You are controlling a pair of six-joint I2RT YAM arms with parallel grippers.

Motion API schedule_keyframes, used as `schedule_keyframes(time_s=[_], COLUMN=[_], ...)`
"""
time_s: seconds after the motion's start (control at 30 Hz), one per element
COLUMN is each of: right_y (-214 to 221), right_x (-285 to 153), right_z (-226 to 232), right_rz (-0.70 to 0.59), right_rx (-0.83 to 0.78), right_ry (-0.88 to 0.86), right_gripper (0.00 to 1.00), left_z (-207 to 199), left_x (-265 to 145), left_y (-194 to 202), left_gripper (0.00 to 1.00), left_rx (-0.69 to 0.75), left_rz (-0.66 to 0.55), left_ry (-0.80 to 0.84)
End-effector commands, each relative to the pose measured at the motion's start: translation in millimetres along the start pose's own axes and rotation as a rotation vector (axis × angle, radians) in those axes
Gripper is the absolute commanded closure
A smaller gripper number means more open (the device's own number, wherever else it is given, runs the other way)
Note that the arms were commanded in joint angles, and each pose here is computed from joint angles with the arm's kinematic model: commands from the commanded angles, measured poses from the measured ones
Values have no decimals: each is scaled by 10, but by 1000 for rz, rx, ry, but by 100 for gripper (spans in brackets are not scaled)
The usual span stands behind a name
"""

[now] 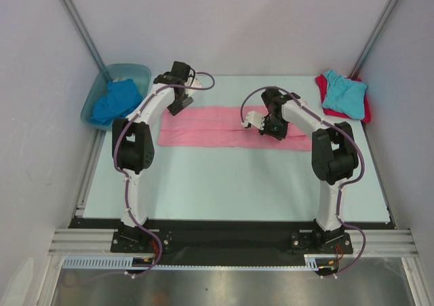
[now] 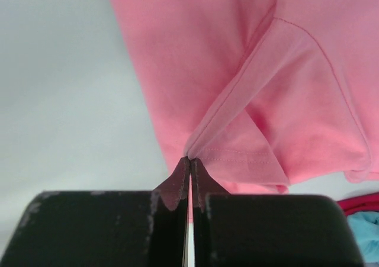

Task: Fold and stack the t-shirts
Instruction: Fold the tshirt

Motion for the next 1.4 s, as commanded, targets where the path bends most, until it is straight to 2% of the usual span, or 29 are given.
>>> schedule_keyframes(time_s=[0.0,0.33,0.53,0.6,0.63,0.73,0.83,0.93,1.03,1.07,1.1,1.17,1.2,1.27,1.37], right_y=[-69,-435,-451,-447,-440,-453,-427,-377,-252,-242,-181,-26,-13,77,125], right_x=[-4,163,169,147,123,8,-134,-306,-407,-379,-357,-238,-225,-148,-19], right_z=[71,273,267,260,241,170,55,-161,-409,-498,-572,-731,-770,-785,-839], right_rz=[-2,-23,-6,-4,-8,-40,-87,-146,-182,-201,-193,-194,-211,-213,-203], right_rx=[-26,-80,-84,-81,-74,-43,19,116,214,275,313,434,459,524,572], right_ry=[-62,-122,-110,-99,-93,-60,-31,13,76,120,147,171,161,112,148], right_gripper=[100,100,100,93,79,62,55,53,54,57,63,88,95,96,98], left_z=[113,134,121,125,121,115,108,106,100,106,93,89,94,94,98], left_x=[-104,-110,-123,-124,-121,-108,-106,-95,-89,-91,-88,-86,-87,-98,-113], left_y=[-105,-160,-134,-127,-125,-128,-136,-128,-128,-132,-133,-127,-119,-106,-93], left_gripper=[24,24,24,24,24,24,24,24,24,24,24,24,24,24,24], left_rx=[-5,5,10,9,9,9,10,10,12,10,15,19,21,29,35], left_rz=[-35,-49,-41,-40,-39,-38,-41,-37,-36,-38,-37,-34,-33,-29,-26], left_ry=[-49,-57,-56,-56,-55,-54,-51,-50,-47,-49,-45,-46,-46,-47,-50])
Point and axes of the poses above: each gripper's point midway between its finger pads, its own x axis out along the fingers, its own z axis along the line the jaws close on, y = z × x, the point moved 9 cm from there along -x, back along the fingers, and after that the axes turned 10 degrees about x, right-handed, at the moved point
